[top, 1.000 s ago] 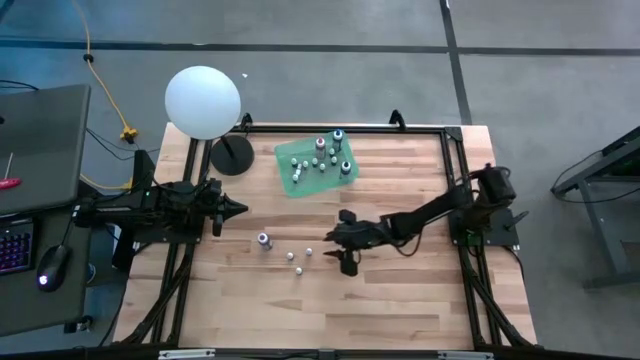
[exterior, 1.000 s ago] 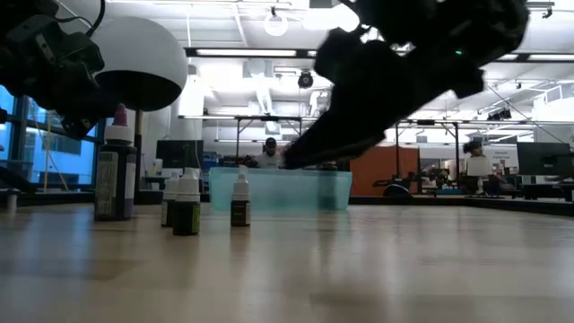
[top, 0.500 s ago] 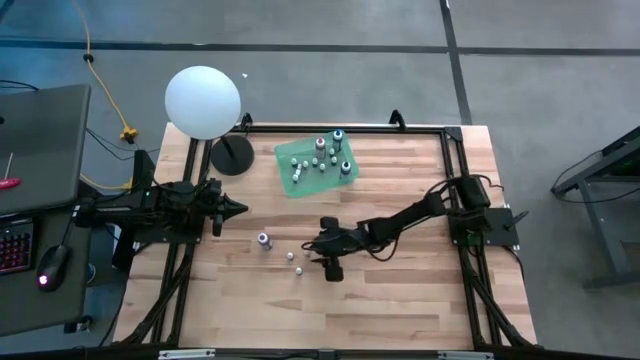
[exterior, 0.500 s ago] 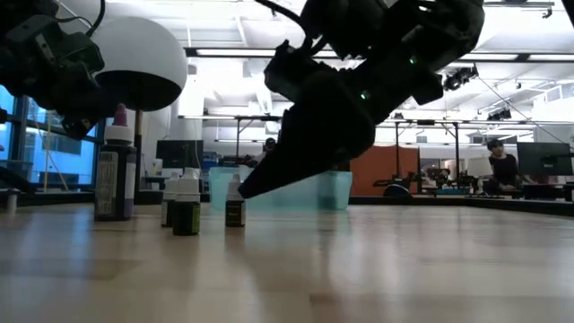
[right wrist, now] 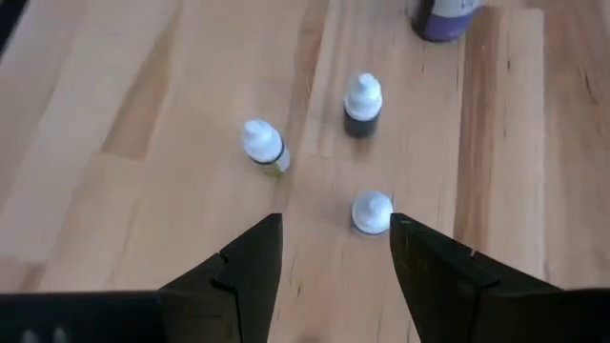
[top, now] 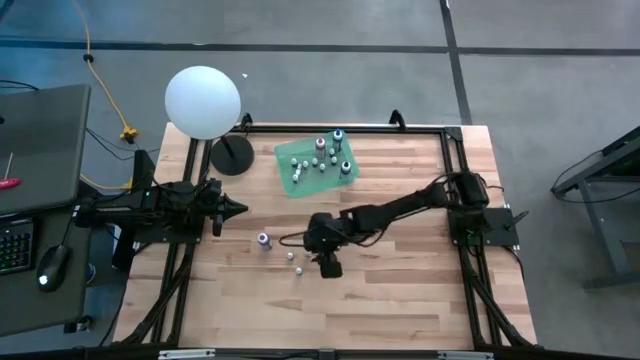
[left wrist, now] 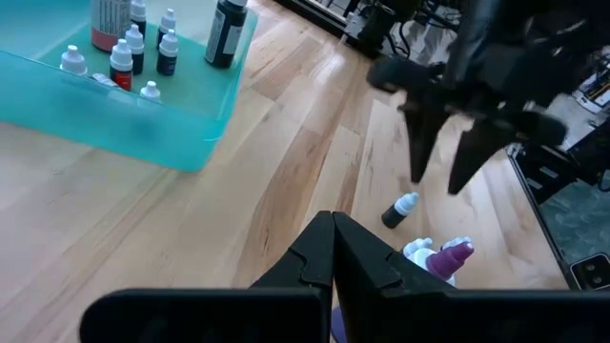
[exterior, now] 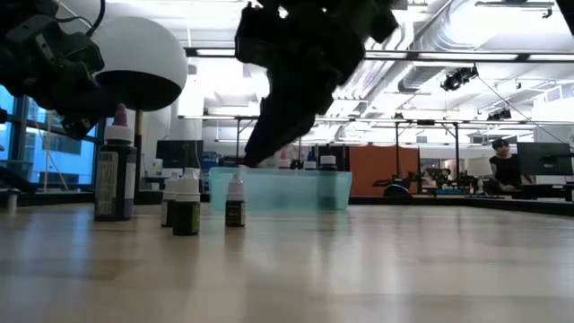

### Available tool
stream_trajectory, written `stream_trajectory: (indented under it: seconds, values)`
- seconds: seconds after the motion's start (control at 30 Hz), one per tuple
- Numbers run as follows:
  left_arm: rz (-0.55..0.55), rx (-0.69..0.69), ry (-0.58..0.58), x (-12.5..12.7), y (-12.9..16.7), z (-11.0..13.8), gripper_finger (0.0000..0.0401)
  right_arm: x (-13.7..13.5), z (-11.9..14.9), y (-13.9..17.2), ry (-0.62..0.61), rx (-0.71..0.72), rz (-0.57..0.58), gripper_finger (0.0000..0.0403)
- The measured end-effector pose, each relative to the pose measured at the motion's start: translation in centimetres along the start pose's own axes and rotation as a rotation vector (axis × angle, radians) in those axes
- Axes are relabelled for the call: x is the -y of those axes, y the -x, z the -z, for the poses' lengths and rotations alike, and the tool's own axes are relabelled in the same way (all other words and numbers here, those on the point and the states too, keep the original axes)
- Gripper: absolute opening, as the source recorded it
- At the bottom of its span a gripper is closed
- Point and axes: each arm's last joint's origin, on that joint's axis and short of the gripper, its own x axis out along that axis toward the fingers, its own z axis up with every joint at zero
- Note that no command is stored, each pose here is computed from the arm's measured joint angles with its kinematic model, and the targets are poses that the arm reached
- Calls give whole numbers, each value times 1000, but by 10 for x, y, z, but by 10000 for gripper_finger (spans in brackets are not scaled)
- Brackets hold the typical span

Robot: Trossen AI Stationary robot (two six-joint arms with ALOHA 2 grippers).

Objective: Pick & Place food coloring
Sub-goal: Put the small black dye bottle in the green bin

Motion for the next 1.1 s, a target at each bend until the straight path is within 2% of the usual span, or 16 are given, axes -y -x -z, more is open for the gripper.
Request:
stream_trajectory:
  seconds: [0.1, 0.3, 0.53, 0.83, 0.9, 1.1]
  values:
    - [0, 0, 0, 0, 0, 0, 0, 8, -13, 13, -31, -65, 3, 185]
    - [0, 0, 0, 0, 0, 0, 0, 16, -29, 26, -27, -101, -6, 185]
    - [0, 0, 0, 0, 0, 0, 0, 20, -26, 0, 48, -293, -59, 185]
    - [0, 0, 0, 0, 0, 0, 0, 21, -55, -20, 89, -343, -21, 185]
    - [0, 0, 0, 0, 0, 0, 0, 22, -55, -24, 94, -374, 9, 185]
    - [0, 0, 0, 0, 0, 0, 0, 20, -49, -30, 89, -408, -13, 184]
